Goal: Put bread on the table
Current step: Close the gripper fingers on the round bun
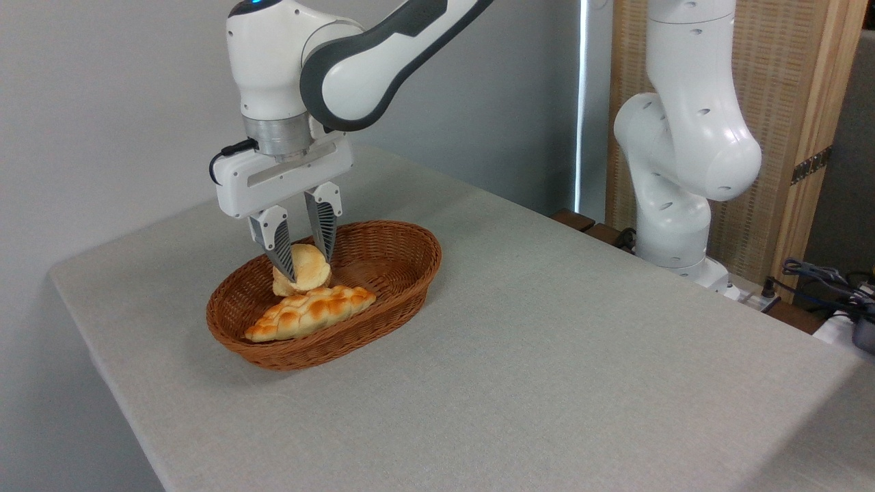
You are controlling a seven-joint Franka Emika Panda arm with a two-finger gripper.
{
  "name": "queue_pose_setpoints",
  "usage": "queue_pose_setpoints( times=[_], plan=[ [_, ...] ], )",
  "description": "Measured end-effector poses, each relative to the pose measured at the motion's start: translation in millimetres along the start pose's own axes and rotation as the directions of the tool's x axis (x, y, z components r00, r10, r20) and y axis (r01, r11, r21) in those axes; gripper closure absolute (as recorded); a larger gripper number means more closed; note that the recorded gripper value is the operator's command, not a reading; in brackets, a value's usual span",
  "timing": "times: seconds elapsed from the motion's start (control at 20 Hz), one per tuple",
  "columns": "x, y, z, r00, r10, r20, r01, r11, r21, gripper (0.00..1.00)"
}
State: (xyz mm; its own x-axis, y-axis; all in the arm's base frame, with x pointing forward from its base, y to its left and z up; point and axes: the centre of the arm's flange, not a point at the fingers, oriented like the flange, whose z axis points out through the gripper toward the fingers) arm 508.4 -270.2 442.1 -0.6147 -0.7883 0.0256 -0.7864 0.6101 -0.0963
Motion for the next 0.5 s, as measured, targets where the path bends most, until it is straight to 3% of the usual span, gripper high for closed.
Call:
queue_pose_setpoints(
  times=[0.2,0.5],
  plan=[
    [-0.6,0.1,0.0,1.0,-0.001,0.0,0.001,1.0,0.0,0.88],
    [-1.0,0.2,0.0,1.0,-0.002,0.0,0.002,1.0,0.0,0.9]
  ],
)
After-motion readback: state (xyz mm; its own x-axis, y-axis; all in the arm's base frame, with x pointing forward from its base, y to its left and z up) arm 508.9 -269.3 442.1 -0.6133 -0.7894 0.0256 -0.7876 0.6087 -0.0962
